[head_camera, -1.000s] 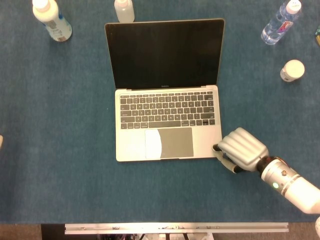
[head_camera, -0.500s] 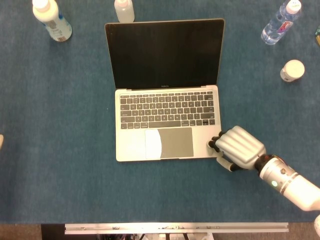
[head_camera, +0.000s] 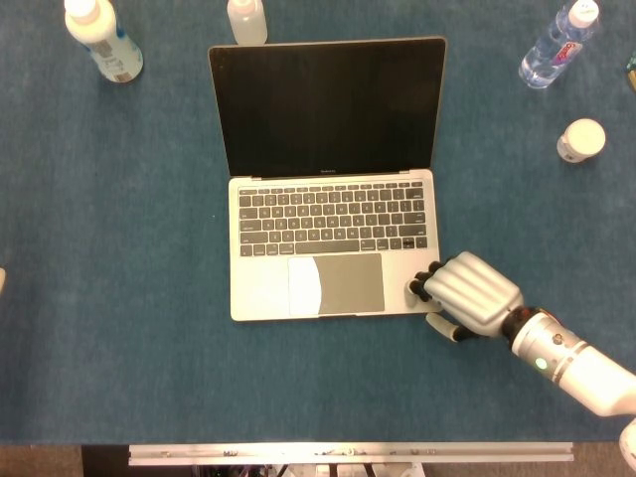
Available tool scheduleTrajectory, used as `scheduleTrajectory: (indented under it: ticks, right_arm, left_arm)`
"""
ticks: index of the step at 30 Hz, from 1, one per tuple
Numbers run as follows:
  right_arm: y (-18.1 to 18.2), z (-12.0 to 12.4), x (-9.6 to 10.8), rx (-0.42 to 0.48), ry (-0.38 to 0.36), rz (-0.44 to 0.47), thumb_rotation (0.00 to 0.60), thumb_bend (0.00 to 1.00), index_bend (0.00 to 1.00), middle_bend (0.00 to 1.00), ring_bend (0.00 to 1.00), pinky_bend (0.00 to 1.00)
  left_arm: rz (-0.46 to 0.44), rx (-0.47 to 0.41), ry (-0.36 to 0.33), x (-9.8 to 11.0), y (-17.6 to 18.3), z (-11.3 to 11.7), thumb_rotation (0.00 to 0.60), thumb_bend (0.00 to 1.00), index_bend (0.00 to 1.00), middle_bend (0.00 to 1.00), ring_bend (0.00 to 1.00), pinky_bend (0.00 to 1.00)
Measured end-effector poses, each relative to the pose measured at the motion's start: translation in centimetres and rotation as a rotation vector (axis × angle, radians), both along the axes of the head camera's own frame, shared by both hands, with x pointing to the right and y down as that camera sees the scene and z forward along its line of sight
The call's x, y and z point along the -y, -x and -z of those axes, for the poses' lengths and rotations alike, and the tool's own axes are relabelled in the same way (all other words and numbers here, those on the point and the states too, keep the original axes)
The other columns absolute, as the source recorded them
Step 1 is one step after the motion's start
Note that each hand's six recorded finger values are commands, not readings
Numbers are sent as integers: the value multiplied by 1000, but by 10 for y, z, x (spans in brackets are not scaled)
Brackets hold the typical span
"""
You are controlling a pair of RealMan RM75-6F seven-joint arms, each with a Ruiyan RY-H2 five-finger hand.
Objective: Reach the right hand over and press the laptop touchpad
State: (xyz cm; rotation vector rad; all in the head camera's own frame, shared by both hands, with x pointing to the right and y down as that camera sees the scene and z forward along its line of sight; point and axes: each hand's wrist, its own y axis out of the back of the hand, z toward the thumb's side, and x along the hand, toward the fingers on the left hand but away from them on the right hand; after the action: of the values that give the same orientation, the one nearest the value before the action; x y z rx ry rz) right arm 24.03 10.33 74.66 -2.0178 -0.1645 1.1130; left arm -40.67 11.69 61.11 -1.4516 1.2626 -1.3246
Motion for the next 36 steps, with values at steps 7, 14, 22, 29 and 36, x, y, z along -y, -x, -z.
scheduleTrajectory:
  ticks: [7,14,22,29,36]
  right_arm:
    - [0,2,1,0,-14,2,600,394,413,460,401,504]
    - [-1,2,1,-11,-16,3,600,395,413,460,401,504]
    - [-1,5,4,-3,-24,-11,600,395,413,460,401,503]
    - [-2,-1,0,-21,-7,3,600,396,413,460,401,503]
    - [-1,-2,0,-28,-11,7,600,397,413,460,401,503]
  left_arm:
    - [3,1,3,-1,1,-1,600,246,186,140,89,82]
    - [6,-1,1,-1,2,0,600,246,186,140,89,82]
    - [6,0,1,-1,3,0,600,246,186,140,89,82]
    - [7,1,1,-2,4,0,600,246,186,140,89,82]
    - [11,2,0,-2,5,0,600,246,186,140,89,82]
